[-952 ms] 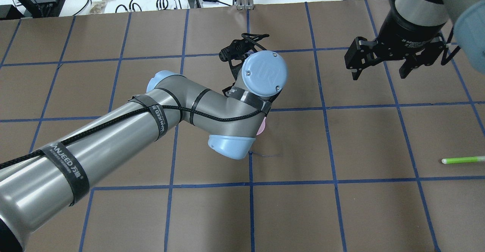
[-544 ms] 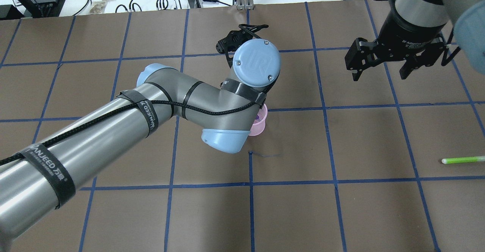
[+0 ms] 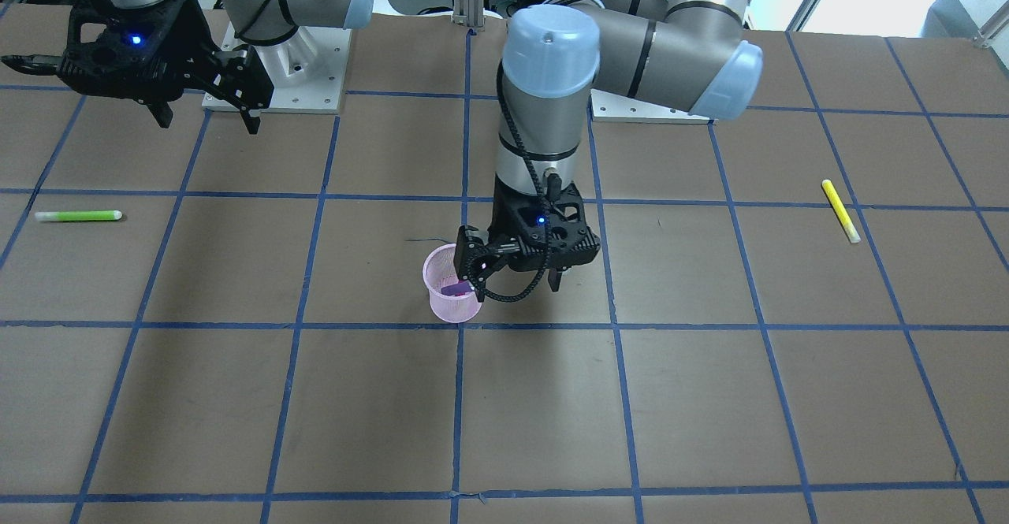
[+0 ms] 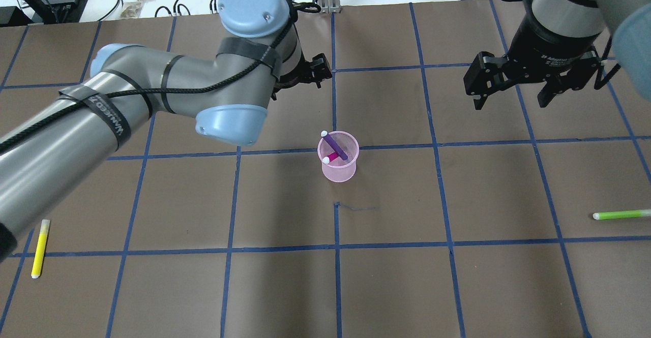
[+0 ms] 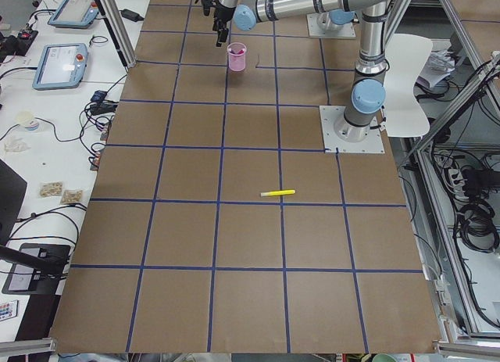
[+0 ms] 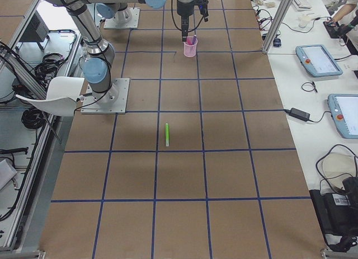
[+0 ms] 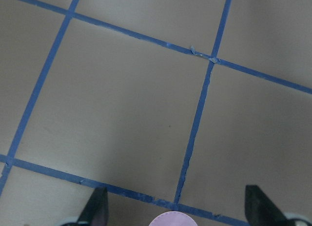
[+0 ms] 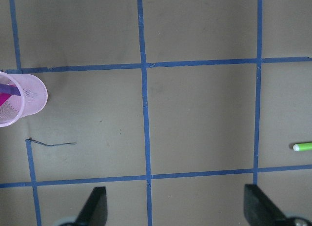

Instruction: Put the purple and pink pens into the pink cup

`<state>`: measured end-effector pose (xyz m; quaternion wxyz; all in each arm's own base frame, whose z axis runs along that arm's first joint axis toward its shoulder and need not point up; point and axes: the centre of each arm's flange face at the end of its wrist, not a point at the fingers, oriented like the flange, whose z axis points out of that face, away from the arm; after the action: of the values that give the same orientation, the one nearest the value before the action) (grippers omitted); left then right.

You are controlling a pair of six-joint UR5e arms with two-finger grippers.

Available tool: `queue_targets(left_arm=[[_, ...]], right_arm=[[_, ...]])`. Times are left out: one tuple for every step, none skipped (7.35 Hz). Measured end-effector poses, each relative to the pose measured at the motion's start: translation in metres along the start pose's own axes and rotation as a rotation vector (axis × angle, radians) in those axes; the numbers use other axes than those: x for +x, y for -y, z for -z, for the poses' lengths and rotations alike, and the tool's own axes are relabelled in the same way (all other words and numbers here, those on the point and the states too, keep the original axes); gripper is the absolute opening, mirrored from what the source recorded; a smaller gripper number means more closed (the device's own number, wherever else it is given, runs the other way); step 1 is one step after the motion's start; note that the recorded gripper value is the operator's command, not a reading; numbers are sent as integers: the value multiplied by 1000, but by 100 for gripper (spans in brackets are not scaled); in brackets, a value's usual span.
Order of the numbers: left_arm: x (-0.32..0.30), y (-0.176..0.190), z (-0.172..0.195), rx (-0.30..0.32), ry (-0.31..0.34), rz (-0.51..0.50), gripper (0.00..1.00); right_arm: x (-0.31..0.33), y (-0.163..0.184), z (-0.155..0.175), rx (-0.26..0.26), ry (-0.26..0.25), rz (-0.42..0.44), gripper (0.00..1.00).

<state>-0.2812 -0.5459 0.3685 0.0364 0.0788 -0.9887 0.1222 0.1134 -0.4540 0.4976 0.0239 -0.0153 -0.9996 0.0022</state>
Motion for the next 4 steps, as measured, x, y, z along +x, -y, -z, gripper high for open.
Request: queue_targets(left_arm=[[-28,13,21,-58,8,-50,100],[-58,24,42,-103,18,-92,100],[-89,28,60,-143,28,-140,100],[-116,27,76,-182,37,-167,100]], right_arm=[[0,0,0,-1,2,0,100],[-1,0,1,0,4,1,100],[-1,0,0,-2,5,3,100],[-2,1,-2,-3,5,5,100]])
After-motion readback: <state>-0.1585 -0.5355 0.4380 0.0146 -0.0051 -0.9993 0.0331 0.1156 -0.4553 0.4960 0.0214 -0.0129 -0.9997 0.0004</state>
